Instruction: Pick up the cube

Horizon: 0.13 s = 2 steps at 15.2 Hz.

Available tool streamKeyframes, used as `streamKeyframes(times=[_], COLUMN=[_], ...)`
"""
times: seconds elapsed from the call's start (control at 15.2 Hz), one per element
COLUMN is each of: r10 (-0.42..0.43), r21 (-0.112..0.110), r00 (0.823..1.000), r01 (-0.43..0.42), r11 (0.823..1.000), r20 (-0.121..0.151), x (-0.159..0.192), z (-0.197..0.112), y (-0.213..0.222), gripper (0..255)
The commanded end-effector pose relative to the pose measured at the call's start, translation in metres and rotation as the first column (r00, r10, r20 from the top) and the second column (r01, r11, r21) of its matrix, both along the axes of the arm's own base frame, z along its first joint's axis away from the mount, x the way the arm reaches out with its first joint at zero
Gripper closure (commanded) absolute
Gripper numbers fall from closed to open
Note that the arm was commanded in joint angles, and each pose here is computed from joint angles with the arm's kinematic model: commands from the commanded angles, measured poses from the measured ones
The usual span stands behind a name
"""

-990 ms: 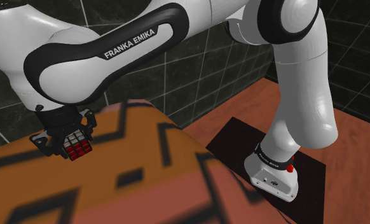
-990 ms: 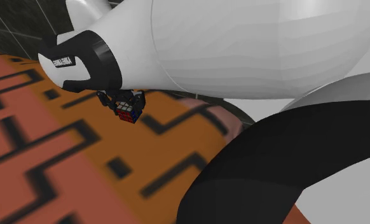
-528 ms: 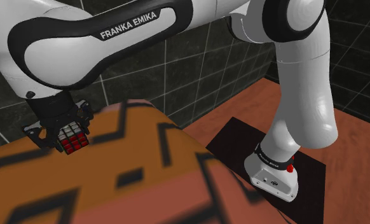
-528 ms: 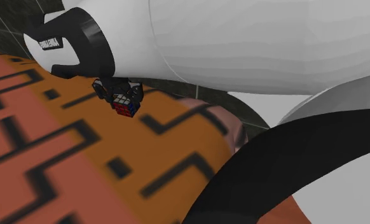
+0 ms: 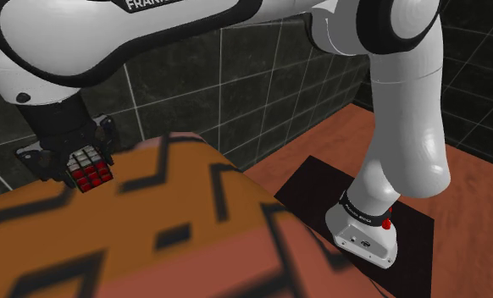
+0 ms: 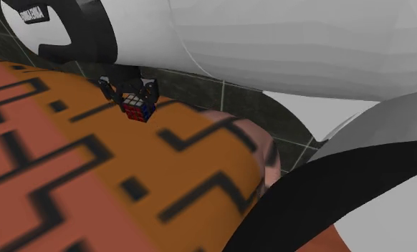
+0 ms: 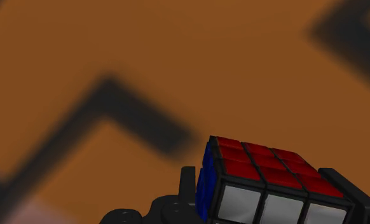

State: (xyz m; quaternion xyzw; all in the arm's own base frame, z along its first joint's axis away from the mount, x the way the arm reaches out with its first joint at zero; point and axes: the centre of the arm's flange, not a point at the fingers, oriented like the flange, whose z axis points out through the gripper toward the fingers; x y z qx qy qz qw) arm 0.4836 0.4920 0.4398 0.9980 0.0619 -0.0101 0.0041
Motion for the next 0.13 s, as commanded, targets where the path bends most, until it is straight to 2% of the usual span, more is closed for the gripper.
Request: streamKeyframes(times=[0.0,0.07], r10=[0.000,0.000], r21=[0.000,0.000], r00=[1.000,1.000], r01=[0.000,0.000], r11=[1.000,1.000], r20=[0.000,0.000], x=[-0.0010,-0.0010], z=[0.0064,0.0064], y=[-0.0004,-0.0004], gripper=[255,255])
